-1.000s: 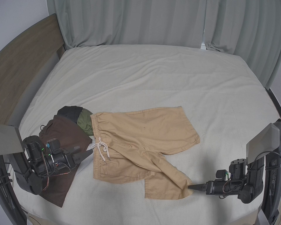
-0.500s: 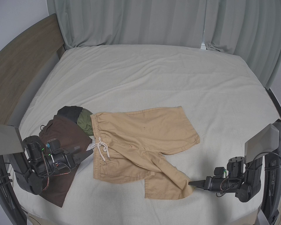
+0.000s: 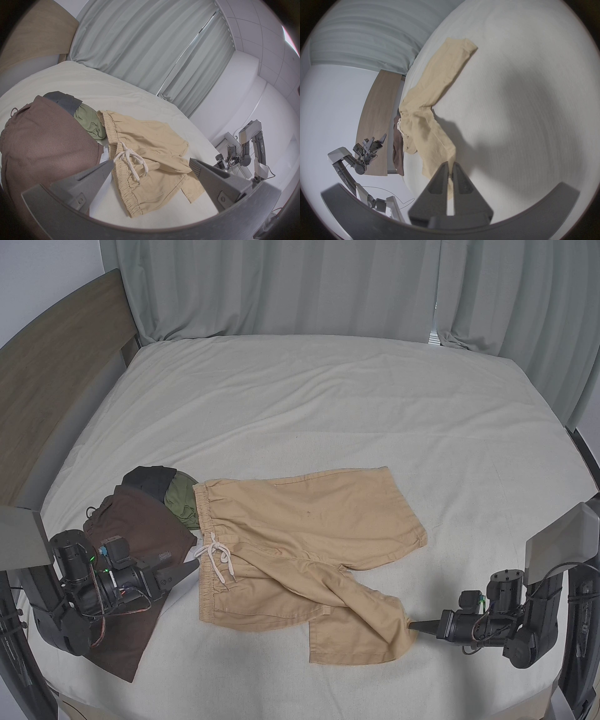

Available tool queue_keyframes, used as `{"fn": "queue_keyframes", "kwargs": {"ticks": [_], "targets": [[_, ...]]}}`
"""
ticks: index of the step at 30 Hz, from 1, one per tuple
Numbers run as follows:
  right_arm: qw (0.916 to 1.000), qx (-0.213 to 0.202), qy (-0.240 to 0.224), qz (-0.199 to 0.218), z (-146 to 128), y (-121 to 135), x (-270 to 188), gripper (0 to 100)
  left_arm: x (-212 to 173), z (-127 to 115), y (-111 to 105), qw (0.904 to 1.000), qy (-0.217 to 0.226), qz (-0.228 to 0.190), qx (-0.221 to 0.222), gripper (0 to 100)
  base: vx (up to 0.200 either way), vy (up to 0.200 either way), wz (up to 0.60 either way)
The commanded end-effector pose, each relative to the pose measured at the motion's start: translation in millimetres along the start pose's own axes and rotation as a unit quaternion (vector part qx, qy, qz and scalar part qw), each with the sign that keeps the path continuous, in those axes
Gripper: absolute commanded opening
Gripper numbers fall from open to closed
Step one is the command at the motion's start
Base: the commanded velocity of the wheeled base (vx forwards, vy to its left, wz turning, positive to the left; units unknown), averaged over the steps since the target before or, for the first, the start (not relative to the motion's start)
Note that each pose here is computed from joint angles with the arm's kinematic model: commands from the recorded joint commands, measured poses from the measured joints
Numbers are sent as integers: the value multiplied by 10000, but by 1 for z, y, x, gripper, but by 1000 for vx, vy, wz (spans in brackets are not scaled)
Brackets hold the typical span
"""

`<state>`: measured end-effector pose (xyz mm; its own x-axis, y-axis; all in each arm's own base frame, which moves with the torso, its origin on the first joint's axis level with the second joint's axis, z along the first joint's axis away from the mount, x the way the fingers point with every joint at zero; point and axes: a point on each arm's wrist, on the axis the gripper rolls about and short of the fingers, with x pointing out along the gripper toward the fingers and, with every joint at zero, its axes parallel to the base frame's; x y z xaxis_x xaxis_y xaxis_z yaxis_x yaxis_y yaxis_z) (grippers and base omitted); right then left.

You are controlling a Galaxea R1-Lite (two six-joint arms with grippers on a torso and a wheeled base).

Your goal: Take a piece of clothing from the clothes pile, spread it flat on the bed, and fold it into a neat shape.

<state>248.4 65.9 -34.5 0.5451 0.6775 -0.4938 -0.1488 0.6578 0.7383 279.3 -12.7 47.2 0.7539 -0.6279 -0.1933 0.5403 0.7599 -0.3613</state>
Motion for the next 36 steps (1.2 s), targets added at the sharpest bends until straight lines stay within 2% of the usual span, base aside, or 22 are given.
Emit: {"fn": "queue_keyframes", "kwargs": {"ticks": [1,6,17,26,33,36], "targets": [[9986,-138,-514,3,21,2,-5,0,0,-1,1,10000,8,5,-11,100,0,0,0],[9954,-274,-921,43,40,0,-6,0,0,-1,0,10000,11,-2,-10,100,0,0,0],[9899,-441,-1348,33,63,-8,-4,0,0,-1,1,10000,14,7,-16,100,0,0,0],[9815,-762,-1755,107,86,-9,-2,0,0,-1,1,10000,8,5,-11,100,0,0,0],[9742,-877,-2079,21,100,-10,1,0,0,-1,1,10000,14,7,-16,100,0,0,0],[9729,-848,-2150,-69,104,-19,2,0,0,-1,1,10000,5,12,-13,100,0,0,0]]}}
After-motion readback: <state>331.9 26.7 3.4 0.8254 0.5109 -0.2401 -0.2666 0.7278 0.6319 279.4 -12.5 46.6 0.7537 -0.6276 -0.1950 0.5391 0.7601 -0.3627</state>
